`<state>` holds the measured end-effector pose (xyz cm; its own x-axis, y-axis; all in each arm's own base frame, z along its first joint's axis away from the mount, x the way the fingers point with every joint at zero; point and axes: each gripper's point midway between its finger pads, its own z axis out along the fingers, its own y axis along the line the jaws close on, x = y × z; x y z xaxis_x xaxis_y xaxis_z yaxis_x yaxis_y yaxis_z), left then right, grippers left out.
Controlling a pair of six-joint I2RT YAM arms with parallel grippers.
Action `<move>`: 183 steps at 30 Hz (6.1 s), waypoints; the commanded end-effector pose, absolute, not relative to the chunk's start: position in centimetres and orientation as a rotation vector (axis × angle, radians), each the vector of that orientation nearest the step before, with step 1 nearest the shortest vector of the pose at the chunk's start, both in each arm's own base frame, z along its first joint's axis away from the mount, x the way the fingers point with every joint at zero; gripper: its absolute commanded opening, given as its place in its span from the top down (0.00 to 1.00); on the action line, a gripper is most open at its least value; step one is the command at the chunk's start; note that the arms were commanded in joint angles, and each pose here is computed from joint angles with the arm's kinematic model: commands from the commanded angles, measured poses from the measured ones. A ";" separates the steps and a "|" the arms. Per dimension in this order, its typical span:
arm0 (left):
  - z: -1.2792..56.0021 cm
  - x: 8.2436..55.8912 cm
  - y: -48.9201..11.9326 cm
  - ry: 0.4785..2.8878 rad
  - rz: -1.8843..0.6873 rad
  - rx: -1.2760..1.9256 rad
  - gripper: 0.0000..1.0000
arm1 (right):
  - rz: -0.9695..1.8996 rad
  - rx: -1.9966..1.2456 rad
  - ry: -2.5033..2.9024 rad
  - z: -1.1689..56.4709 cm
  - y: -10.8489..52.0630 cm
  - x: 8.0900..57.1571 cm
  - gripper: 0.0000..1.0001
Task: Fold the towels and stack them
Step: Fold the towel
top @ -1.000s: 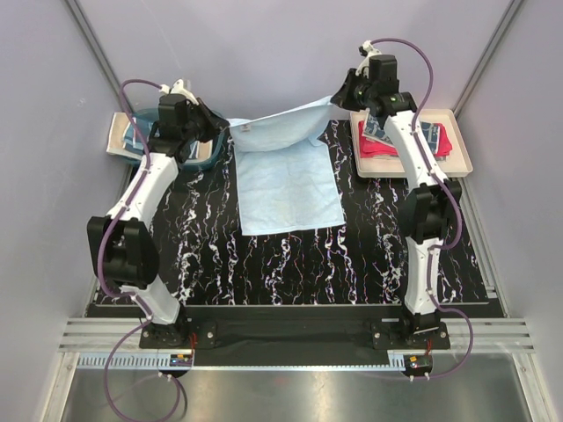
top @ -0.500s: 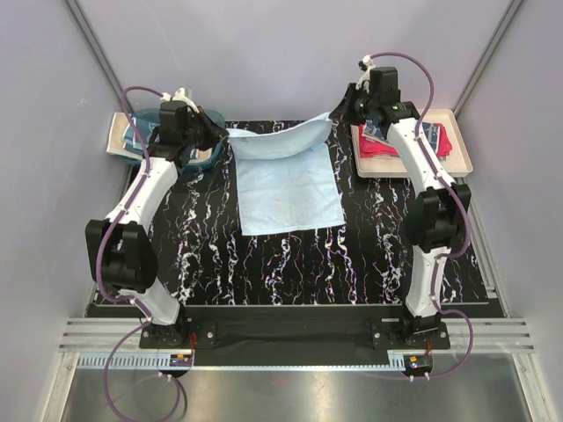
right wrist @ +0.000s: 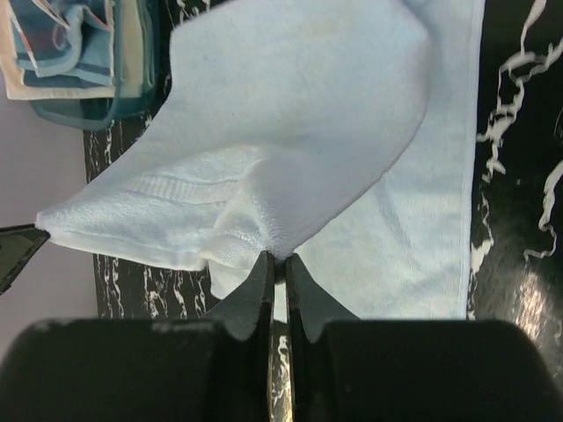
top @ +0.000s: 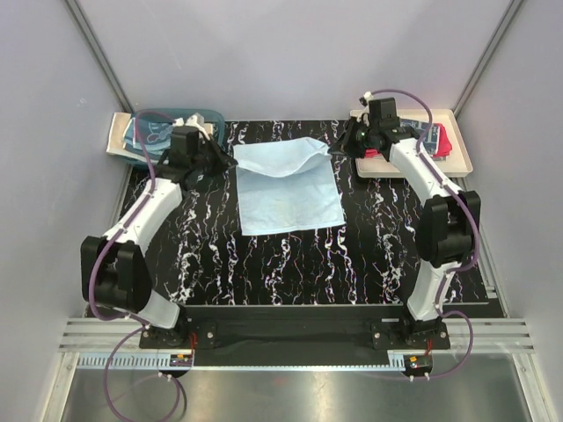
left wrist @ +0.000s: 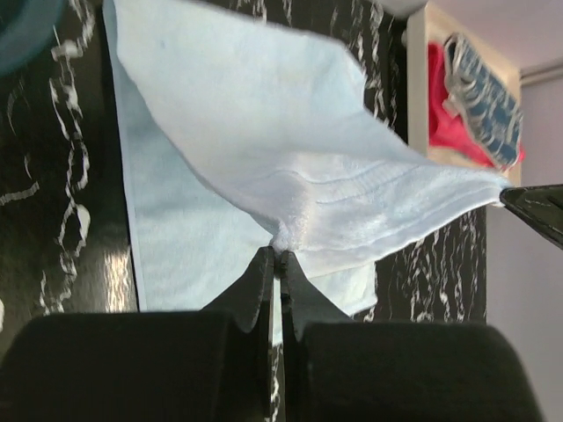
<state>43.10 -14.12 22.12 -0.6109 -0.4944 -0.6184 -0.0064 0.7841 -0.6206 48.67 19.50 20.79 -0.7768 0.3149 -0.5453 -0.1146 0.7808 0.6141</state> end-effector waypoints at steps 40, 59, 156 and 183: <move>13.1 32.2 -15.5 2.320 -0.782 -0.473 1.00 | 0.754 0.307 2.508 11.8 17.0 38.4 1.00; 13.7 32.0 -16.4 2.322 -0.818 -0.443 1.00 | 0.740 0.307 2.499 12.6 17.1 39.4 1.00; 3.6 29.2 -17.3 2.526 -0.753 -0.485 0.96 | 0.541 0.395 2.675 2.1 14.0 31.8 0.77; 3.1 18.3 -13.2 2.783 -0.591 -0.579 0.72 | 0.740 0.501 2.684 5.6 16.1 18.6 0.64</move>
